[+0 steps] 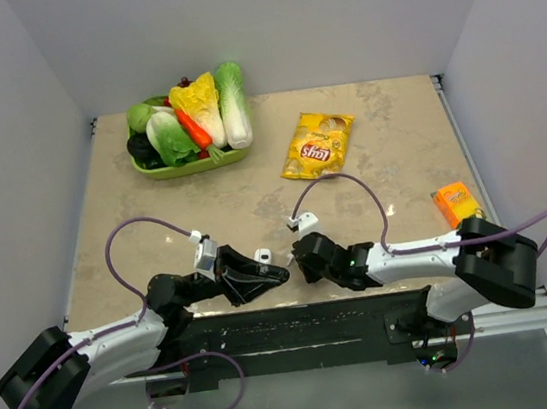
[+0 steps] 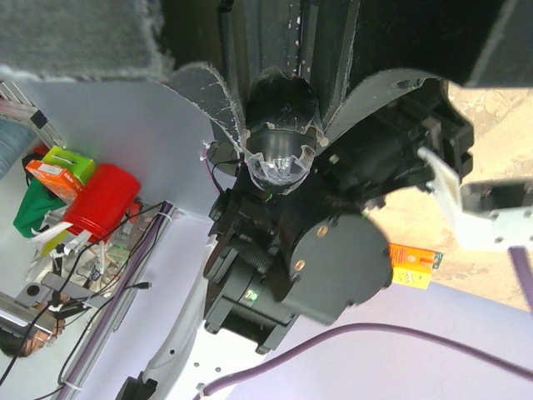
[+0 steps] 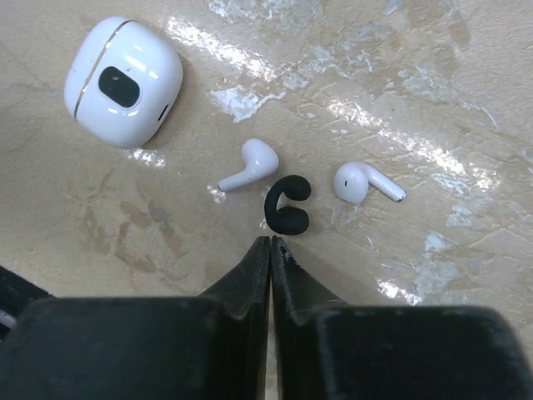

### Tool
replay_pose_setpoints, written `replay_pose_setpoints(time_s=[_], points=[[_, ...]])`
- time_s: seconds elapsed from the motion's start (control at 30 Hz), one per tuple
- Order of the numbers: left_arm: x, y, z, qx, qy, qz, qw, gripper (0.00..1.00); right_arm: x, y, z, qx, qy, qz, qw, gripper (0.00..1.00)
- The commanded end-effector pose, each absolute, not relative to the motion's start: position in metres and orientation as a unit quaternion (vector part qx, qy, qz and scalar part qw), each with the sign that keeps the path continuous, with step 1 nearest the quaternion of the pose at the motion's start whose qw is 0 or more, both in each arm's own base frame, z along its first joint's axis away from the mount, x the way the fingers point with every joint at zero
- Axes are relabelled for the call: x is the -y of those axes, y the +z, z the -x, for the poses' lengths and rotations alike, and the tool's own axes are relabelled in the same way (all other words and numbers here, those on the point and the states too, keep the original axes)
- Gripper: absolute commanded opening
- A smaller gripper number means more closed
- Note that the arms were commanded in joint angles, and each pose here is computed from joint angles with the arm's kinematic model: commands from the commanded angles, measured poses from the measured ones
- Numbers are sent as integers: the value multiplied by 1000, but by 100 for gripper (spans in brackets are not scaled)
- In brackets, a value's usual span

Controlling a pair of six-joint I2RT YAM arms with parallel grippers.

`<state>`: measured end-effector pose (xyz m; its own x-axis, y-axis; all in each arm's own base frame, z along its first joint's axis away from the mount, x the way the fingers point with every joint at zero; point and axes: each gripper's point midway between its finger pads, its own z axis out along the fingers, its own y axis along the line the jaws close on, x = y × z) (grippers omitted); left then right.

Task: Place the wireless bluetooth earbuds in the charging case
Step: Adjust the left earbud at the center of the board, then open the charging case.

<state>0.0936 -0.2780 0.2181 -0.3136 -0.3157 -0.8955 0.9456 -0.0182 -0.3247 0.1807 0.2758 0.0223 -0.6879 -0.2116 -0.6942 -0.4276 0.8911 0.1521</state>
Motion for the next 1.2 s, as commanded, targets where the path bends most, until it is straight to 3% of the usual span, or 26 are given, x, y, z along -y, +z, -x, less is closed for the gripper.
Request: replay_pose_setpoints(time_s=[0.0, 0.07, 0.23, 0.47, 1.17], points=[[231, 319, -53, -237, -646, -320, 651, 0, -273, 70, -188, -881, 190, 150, 406, 19], [230, 318, -55, -240, -642, -316, 656, 0, -267, 93, -188, -870, 202, 142, 427, 36], [231, 318, -63, -251, -636, -303, 664, 0, -260, 181, -174, -807, 284, 177, 486, 51], [241, 318, -71, -259, -637, -307, 658, 0, -259, 235, -151, -758, 351, 224, 502, 72], [260, 324, -78, -260, -645, -322, 642, 0, -286, 221, -135, -745, 381, 284, 469, 76]])
